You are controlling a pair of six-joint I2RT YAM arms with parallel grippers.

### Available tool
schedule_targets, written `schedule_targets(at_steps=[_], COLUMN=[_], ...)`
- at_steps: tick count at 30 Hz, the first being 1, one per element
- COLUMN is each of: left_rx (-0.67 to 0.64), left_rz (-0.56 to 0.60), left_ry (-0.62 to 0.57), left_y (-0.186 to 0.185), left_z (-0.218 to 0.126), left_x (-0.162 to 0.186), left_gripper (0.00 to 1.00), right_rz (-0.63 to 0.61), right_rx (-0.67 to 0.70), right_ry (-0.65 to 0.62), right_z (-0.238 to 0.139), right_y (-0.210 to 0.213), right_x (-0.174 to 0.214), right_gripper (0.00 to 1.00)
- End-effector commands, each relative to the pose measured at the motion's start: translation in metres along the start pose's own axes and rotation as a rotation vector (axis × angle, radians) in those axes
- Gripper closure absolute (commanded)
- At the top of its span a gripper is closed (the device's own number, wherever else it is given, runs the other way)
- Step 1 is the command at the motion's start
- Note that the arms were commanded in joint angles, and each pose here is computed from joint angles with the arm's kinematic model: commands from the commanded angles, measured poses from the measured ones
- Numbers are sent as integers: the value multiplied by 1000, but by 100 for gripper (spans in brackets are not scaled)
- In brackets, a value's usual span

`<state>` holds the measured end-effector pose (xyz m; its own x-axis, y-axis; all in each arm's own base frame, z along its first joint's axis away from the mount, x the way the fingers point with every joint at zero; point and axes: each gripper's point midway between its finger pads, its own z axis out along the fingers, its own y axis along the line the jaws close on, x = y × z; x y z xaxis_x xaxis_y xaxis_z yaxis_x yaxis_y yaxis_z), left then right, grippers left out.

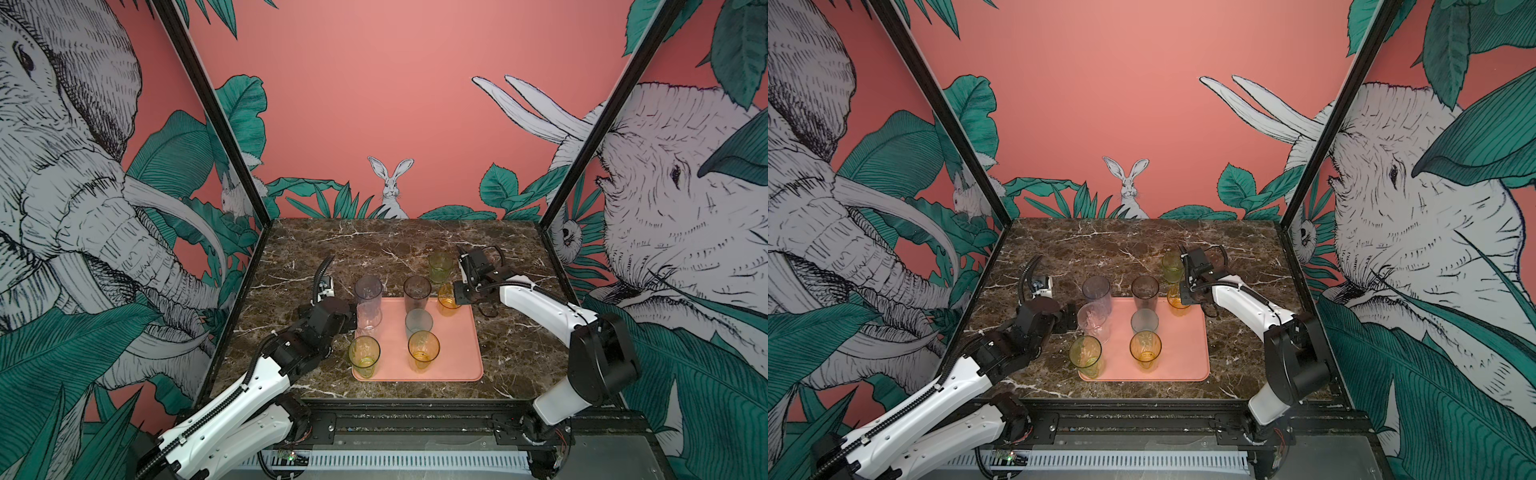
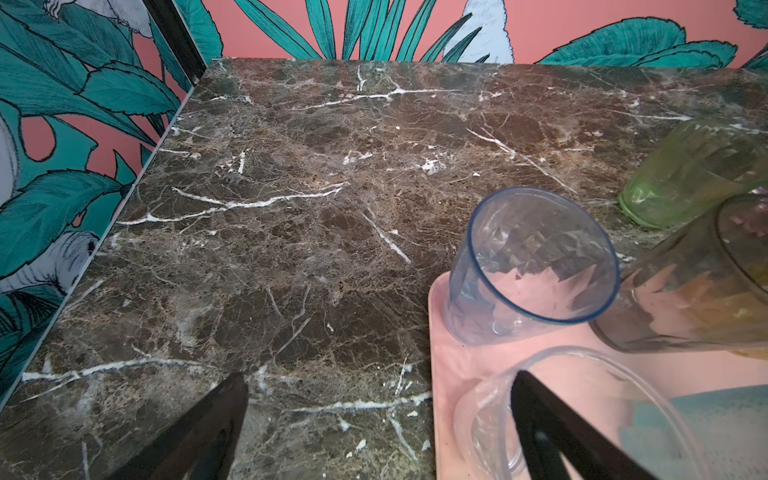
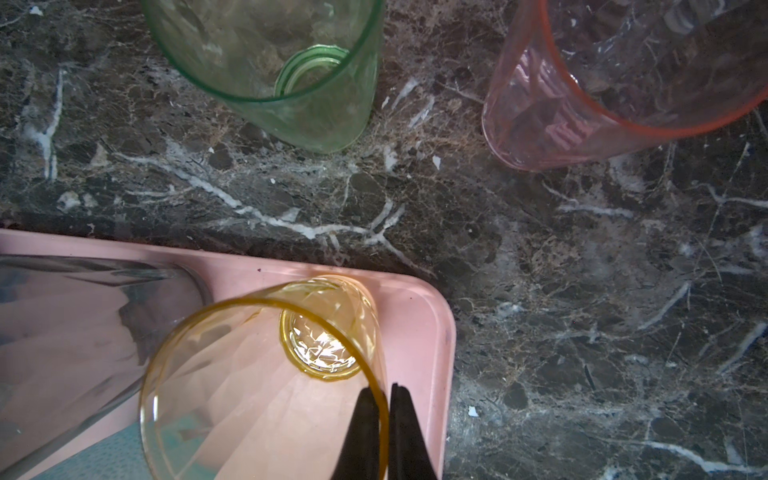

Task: Place the glasses into the tray
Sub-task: 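Open the right gripper and release the yellow glass on the tray, then move the right gripper over the green glass beyond the tray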

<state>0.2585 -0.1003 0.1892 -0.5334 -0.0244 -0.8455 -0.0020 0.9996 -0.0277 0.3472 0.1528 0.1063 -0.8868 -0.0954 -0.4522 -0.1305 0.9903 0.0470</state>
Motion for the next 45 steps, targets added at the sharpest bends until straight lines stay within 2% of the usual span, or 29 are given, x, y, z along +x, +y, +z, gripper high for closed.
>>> schedule_targets(at_steps=[1,6,12,19,31,45], left_rx=[1,3,6,10,-5,-7], left_rz=[-21,-19,-17,-18,-17,-20], left_ry=[-13,-13,-13,-15,-17,-15], left_y=[0,-1,-2,-3,3,5], left_z=[0,1,0,0,-5,-5], left_x=[-4,-5,-7,-9,-7,-5], left_gripper=[1,1,1,1,1,1], right_rz=[7,7,10,-4,-1,33], right_rx=[19,18,9,7,0,-34], right_ry=[-3,-16,-42,-103,-214,-179], right_z=[-4,-9,-23,-47,-75,-50], right_y=[-3,-3,-2,1,3,-3], right_x=[-5,-8,-19,-42,-96,-128], right_gripper=[92,79,67,58,54,52])
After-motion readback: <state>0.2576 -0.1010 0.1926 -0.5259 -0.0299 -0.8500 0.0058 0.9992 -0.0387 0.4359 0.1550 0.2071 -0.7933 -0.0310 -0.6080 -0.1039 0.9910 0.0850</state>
